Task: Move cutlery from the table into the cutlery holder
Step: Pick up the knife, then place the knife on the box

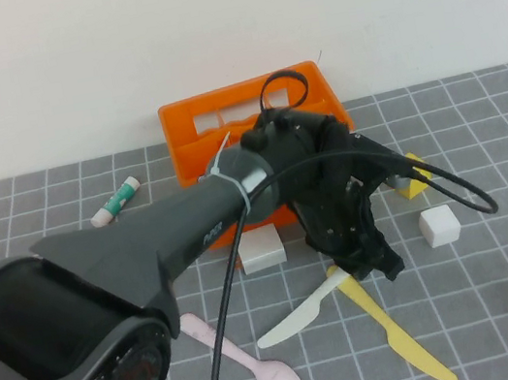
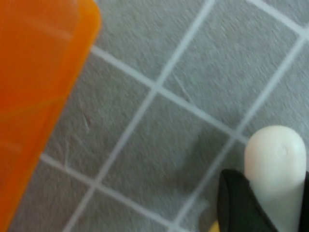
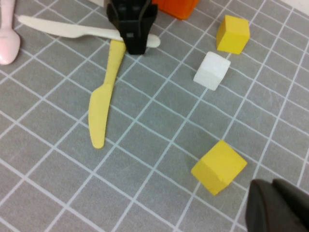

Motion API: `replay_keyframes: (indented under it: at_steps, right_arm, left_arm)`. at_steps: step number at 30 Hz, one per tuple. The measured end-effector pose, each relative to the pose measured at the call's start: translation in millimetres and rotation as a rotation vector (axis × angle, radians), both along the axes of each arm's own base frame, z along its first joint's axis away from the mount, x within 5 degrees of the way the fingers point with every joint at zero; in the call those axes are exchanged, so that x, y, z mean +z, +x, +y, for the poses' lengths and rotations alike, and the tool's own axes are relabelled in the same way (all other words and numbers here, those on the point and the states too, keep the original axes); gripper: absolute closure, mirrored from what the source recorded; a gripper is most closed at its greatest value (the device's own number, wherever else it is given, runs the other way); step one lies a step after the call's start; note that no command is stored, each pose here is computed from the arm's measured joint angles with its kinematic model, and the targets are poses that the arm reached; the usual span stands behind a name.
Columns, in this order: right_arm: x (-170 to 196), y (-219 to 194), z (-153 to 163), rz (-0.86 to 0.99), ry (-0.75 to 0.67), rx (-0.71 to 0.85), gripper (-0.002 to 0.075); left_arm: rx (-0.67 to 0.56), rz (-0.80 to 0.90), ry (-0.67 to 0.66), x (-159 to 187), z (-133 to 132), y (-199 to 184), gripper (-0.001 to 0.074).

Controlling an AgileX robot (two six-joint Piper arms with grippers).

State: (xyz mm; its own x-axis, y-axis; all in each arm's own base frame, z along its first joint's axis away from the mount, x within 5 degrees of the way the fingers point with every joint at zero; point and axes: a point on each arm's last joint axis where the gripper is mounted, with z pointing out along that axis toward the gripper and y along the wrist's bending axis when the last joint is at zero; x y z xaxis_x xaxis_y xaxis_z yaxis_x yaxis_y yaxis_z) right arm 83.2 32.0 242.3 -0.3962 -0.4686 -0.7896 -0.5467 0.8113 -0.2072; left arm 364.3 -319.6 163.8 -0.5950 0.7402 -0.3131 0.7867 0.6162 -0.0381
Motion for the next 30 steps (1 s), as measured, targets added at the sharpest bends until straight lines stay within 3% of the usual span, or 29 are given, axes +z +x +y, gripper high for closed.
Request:
replay_keyframes:
  at_steps: [9, 15, 20, 25, 30]
  right_arm:
    - [0.0, 0.0, 0.0, 0.000, 0.000, 0.000, 0.0729]
    - [0.0, 0.0, 0.0, 0.000, 0.000, 0.000, 0.0729]
    - [0.0, 0.0, 0.1, 0.000, 0.002, 0.000, 0.0729]
    - [0.0, 0.0, 0.1, 0.000, 0.002, 0.000, 0.0729]
    - [0.0, 0.0, 0.1, 0.000, 0.002, 0.000, 0.0729]
  left_arm:
    - [-0.047, 0.061, -0.037, 58.3, -7.0, -2.7, 0.0542]
    - [-0.151, 0.054, -0.221, 122.1, -13.4, -17.4, 0.0542]
    - [-0.214, -0.090, -0.351, 192.3, -4.5, -31.7, 0.0542]
    - [-0.144, -0.299, -0.512, 248.3, 14.3, -27.7, 0.0542]
    - [-0.012, -0.418, -0.664, 268.0, 43.4, 2.8, 0.0542]
